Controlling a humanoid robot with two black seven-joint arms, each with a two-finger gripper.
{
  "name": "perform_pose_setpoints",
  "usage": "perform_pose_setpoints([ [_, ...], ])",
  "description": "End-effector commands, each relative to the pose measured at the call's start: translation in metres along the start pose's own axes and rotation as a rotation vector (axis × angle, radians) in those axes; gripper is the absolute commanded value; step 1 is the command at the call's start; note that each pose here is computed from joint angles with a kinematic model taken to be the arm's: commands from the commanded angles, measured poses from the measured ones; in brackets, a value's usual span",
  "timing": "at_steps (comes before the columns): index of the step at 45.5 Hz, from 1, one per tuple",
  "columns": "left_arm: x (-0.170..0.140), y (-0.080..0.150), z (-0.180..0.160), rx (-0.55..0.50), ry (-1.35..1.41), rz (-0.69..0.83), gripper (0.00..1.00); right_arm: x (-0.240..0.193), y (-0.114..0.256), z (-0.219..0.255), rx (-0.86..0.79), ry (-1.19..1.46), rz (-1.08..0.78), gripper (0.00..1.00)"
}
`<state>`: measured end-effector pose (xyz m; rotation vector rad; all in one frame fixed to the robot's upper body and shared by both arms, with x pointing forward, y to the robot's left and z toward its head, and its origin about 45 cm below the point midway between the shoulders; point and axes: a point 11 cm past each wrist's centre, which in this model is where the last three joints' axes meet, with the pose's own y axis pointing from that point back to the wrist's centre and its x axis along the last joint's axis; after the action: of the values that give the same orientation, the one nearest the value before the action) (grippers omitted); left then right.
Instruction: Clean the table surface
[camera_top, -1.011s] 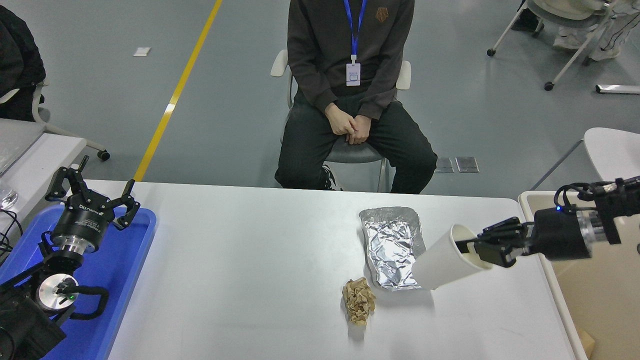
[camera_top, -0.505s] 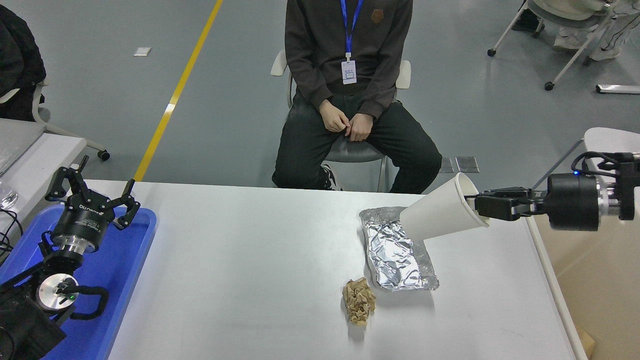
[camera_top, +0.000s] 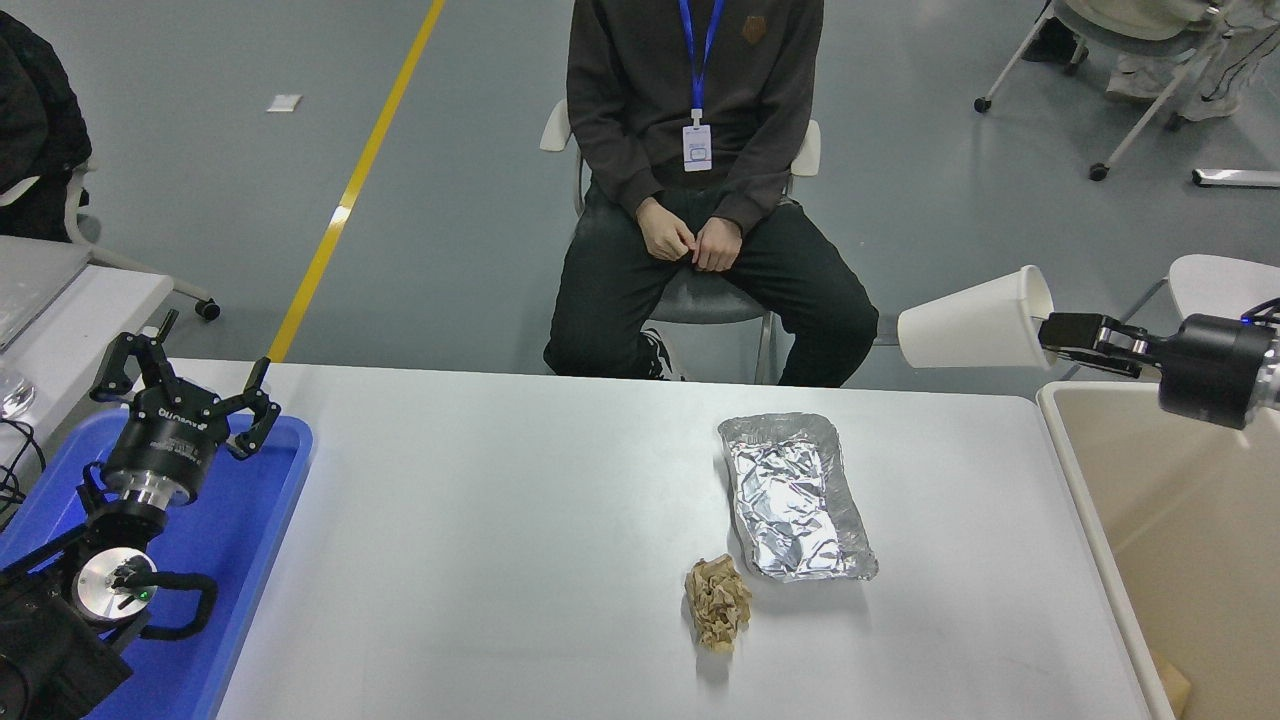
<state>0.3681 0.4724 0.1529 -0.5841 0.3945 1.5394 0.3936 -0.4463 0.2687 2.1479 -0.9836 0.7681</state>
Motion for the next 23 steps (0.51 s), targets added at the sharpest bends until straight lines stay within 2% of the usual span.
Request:
perform_pose_setpoints([
  [1, 0.0, 0.0, 0.0, 0.0, 0.0, 0.0, 1.0, 0.01, 0.023, 0.065, -0.207, -0.043, 0.157, 0.0],
  [23, 0.0, 0.0, 0.0, 0.0, 0.0, 0.0, 1.0, 0.006, 0.06, 0.129, -0.585, -0.064, 0.283, 0.0],
])
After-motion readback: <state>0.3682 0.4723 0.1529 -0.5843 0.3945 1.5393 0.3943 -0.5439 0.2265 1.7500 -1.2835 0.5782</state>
